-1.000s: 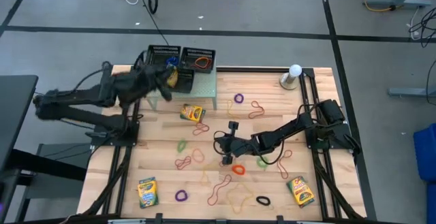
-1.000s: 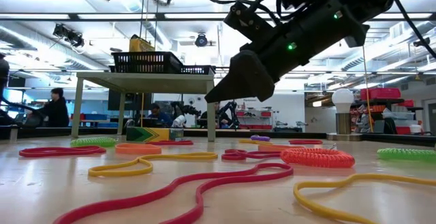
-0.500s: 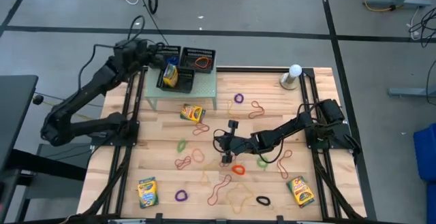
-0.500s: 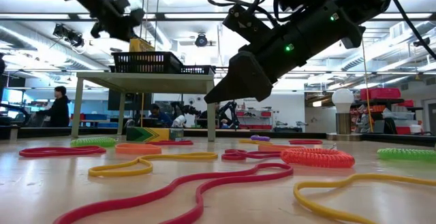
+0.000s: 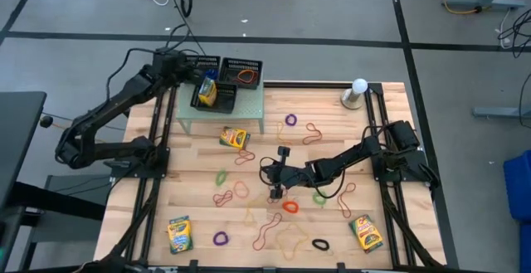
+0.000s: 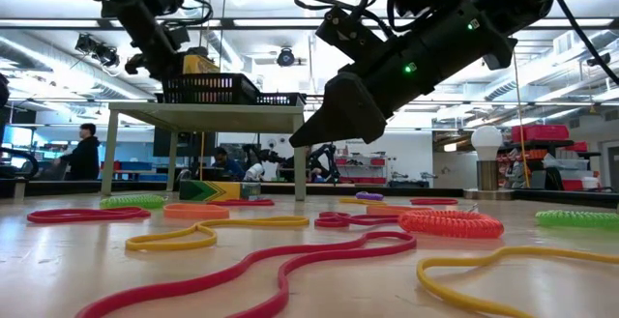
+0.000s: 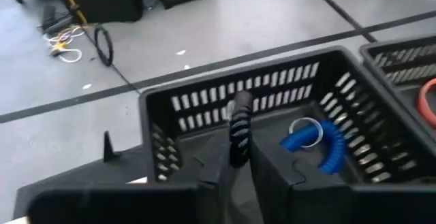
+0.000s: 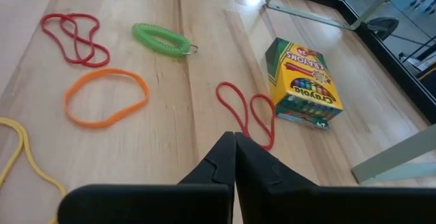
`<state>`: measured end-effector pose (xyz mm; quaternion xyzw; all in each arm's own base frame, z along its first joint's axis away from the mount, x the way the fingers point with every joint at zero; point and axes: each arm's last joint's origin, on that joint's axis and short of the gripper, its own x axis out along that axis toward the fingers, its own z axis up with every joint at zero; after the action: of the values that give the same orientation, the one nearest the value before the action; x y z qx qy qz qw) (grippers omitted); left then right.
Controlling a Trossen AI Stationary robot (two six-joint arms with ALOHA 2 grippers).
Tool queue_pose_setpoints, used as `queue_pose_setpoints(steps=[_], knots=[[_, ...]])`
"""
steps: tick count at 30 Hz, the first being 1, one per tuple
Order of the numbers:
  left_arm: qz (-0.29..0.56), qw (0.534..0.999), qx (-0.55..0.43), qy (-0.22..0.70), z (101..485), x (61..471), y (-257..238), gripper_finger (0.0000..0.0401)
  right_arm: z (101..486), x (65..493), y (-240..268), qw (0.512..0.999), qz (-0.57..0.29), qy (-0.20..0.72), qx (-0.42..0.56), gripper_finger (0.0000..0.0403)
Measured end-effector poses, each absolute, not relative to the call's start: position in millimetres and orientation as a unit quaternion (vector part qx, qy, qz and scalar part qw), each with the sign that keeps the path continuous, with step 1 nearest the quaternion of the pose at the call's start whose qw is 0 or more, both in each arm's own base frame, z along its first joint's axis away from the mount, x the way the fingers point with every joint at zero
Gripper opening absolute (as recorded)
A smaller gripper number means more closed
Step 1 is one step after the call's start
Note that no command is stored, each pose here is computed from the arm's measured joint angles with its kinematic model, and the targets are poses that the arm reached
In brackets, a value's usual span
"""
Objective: Pick & Place Office Desk Supplies
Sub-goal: Put the black spring rubberband into the top left black bin, then put the red rubber band into the top right black bin
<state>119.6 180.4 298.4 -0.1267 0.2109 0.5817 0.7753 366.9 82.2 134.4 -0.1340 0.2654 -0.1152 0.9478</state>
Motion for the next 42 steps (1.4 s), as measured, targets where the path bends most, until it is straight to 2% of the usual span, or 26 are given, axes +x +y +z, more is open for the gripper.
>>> queue_pose_setpoints(steps=[9,12,15,18,22,27,29,35,42], knots=[[0.572,0.788,-0.097,0.204,309.1,115.5,167.4,0.0182,134.4,367.0,81.8,0.948,-0.116,0.265,-0.134,0.0007],[0.584,0.783,-0.076,0.2,320.9,108.0,159.2,0.0202,134.4,367.0,81.8,0.948,-0.116,0.265,-0.134,0.0007],[0.581,0.789,-0.061,0.189,337.7,98.6,146.5,0.0203,134.4,367.0,81.8,0.948,-0.116,0.265,-0.133,0.0007],[0.572,0.798,-0.058,0.18,348.2,87.7,130.6,0.0183,134.4,367.0,81.8,0.948,-0.116,0.265,-0.134,0.0007],[0.546,0.825,-0.036,0.137,357.6,74.4,100.3,0.0123,134.5,367.3,80.6,0.948,-0.119,0.265,-0.129,0.0007],[0.453,0.885,-0.013,0.109,330.7,72.6,69.7,0.0034,135.1,368.2,78.5,0.95,-0.123,0.261,-0.123,0.0007],[0.42,0.903,-0.004,0.091,313.5,75.6,62.2,0.001,135.5,368.5,78.4,0.949,-0.122,0.259,-0.13,0.0007],[0.316,0.948,0.017,0.024,275.9,90.3,44.3,0.0007,136.7,369.2,78.8,0.95,-0.12,0.253,-0.136,0.0007],[0.238,0.97,0.053,-0.005,254.0,109.6,25.0,0.0007,136.7,368.5,81.9,0.949,-0.114,0.254,-0.145,0.0007]])
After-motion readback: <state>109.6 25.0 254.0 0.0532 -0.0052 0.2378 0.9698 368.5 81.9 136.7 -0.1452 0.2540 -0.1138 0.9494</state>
